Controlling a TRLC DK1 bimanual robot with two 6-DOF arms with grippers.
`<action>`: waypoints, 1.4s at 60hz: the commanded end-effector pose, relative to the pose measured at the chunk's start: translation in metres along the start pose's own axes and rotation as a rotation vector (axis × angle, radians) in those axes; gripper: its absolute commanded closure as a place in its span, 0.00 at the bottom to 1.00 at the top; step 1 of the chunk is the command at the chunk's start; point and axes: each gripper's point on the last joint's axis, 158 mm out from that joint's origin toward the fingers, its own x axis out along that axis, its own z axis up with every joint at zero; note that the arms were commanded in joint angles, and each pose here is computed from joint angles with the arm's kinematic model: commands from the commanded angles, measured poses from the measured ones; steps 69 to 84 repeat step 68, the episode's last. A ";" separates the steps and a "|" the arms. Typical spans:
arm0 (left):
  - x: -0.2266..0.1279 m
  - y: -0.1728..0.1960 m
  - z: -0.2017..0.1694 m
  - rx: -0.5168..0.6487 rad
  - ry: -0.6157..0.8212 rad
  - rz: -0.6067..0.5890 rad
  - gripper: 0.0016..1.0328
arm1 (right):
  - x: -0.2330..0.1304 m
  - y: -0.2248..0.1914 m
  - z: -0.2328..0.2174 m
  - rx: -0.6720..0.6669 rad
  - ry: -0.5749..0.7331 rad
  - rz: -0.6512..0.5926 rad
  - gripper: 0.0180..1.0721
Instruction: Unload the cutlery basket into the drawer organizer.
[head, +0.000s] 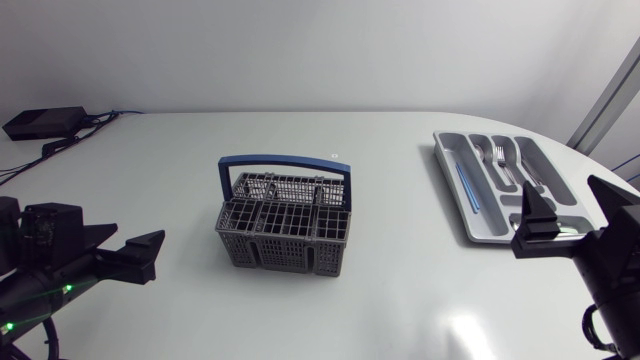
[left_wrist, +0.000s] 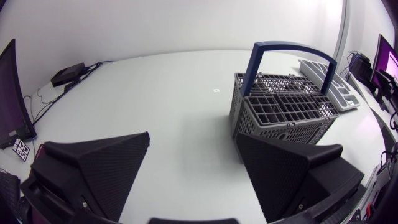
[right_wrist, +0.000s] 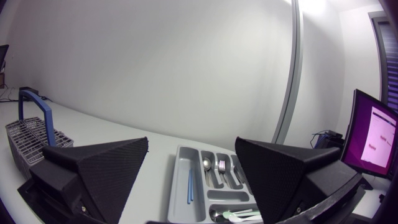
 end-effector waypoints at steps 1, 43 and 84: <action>0.000 0.004 -0.005 0.005 -0.027 0.014 0.05 | -0.004 0.002 -0.016 0.050 0.027 0.010 0.04; -0.021 0.026 0.011 -0.058 -0.379 0.076 0.05 | -0.023 0.018 -0.054 0.202 0.083 0.090 0.05; -0.026 0.031 0.015 -0.064 -0.463 0.093 0.05 | -0.023 0.018 -0.054 0.202 0.083 0.090 0.05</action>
